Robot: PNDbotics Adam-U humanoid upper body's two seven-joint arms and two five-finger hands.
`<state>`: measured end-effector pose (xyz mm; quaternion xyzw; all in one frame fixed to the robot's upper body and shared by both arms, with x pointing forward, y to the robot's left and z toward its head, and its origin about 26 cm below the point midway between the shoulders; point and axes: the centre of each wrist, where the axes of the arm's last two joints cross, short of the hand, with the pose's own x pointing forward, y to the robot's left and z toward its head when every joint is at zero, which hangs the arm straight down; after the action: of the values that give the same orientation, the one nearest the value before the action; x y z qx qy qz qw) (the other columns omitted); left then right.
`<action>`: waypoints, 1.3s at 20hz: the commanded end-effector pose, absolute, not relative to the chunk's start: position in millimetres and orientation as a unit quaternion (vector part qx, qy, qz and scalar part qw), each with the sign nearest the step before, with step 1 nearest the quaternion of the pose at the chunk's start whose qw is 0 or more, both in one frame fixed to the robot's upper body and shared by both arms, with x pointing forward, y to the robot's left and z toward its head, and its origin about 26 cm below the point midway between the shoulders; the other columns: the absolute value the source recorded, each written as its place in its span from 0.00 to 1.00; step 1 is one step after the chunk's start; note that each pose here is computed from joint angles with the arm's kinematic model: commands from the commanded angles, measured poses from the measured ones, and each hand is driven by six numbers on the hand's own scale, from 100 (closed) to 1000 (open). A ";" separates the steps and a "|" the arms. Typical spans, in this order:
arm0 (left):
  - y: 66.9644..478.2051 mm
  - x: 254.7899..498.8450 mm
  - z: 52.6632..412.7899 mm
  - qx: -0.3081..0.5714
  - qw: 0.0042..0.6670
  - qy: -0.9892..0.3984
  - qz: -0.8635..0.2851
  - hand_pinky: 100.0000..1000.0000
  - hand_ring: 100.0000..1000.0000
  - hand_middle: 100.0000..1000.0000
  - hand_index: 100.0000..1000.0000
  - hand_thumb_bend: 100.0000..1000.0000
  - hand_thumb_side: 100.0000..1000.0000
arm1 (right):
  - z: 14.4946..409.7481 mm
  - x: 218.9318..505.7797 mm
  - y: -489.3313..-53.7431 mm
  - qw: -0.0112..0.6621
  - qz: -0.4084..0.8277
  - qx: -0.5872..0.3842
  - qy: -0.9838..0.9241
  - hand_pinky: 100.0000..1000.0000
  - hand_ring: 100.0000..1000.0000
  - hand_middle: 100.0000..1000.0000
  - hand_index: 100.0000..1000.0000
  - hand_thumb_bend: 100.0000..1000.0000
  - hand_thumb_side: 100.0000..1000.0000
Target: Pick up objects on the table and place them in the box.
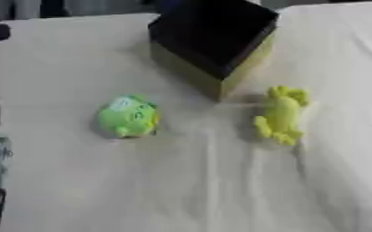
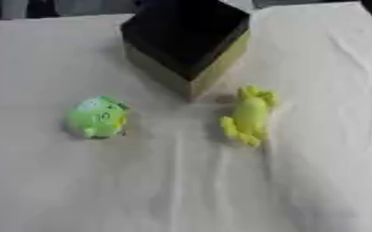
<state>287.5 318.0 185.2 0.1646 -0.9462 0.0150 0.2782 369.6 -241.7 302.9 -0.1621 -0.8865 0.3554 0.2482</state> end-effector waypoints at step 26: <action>320.0 284.4 193.3 0.164 0.269 -0.949 -0.008 0.67 0.59 0.59 0.66 0.00 0.77 | 330.2 468.4 -211.6 0.146 0.648 -0.333 -0.669 0.83 0.91 0.82 0.87 0.00 0.98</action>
<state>287.0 317.9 183.6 0.1621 -0.9453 0.0068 0.2832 467.1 -204.3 318.8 -0.3164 -0.6803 0.6426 0.1555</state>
